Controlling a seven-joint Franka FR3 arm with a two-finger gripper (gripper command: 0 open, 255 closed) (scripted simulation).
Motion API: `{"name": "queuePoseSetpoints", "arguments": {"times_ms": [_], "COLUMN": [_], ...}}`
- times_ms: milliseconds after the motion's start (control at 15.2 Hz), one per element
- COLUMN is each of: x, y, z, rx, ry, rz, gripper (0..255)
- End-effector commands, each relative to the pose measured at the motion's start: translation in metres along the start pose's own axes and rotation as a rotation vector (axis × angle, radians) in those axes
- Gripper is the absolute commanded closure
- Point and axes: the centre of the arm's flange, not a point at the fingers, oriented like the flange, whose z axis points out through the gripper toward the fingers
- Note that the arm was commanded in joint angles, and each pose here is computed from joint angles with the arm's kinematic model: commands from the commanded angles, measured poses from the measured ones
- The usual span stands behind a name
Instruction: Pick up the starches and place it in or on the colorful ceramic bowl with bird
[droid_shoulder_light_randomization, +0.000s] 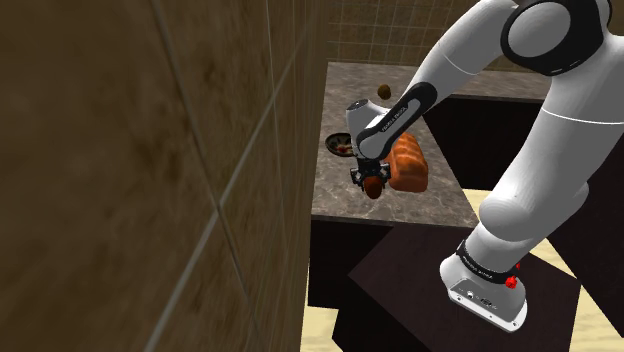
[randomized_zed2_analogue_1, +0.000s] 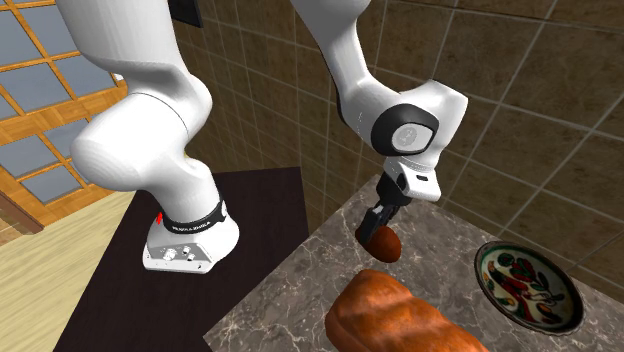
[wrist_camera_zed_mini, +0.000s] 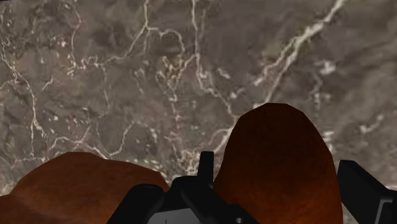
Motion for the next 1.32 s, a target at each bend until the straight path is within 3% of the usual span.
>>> {"name": "queuePoseSetpoints", "arguments": {"times_ms": [0,1254], "x": [0.000,-0.005], "y": [0.002,0.034], "z": [-0.005,-0.100], "rx": [0.000,0.000], "ry": [0.000,0.000], "rz": [0.000,0.000], "gripper": [255,255]}}
